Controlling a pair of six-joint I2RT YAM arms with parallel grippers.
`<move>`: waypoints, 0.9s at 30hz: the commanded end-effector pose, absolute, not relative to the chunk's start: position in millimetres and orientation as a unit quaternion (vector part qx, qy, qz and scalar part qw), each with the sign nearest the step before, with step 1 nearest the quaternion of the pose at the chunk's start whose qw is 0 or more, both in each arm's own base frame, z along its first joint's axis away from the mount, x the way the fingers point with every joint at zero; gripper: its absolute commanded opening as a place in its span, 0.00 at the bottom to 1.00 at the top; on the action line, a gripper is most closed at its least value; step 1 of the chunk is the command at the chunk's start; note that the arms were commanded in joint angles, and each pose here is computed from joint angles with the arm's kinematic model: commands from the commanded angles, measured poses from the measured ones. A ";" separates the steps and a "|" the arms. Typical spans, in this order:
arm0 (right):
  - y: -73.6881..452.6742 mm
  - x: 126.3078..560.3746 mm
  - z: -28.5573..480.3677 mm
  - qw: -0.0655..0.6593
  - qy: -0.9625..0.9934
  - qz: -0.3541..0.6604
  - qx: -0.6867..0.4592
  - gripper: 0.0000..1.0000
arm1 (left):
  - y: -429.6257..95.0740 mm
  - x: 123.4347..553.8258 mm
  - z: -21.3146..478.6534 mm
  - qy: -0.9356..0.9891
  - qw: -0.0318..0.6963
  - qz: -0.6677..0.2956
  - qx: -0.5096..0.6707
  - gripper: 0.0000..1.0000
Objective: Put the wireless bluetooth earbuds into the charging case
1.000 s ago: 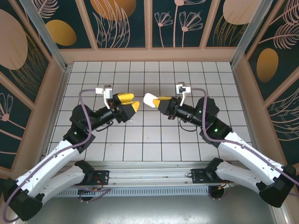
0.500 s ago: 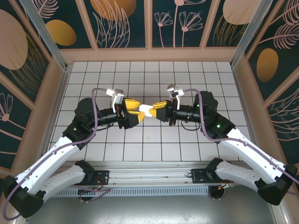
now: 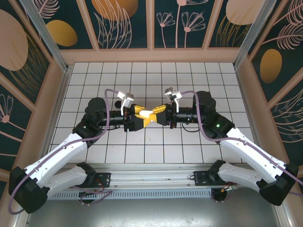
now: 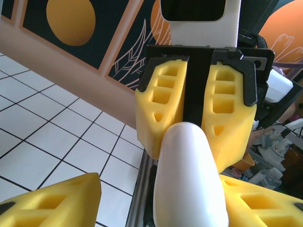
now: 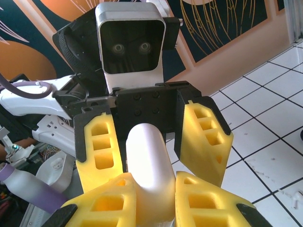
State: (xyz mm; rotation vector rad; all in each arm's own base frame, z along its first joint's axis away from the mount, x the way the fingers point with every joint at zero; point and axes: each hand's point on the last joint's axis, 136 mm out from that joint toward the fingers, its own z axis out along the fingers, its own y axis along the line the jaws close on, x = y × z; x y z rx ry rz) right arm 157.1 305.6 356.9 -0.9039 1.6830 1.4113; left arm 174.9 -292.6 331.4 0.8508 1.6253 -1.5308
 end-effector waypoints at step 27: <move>297.6 162.6 366.5 0.410 0.641 0.542 -0.356 0.11 | -283.9 177.3 334.9 0.622 0.403 -0.581 0.336 0.00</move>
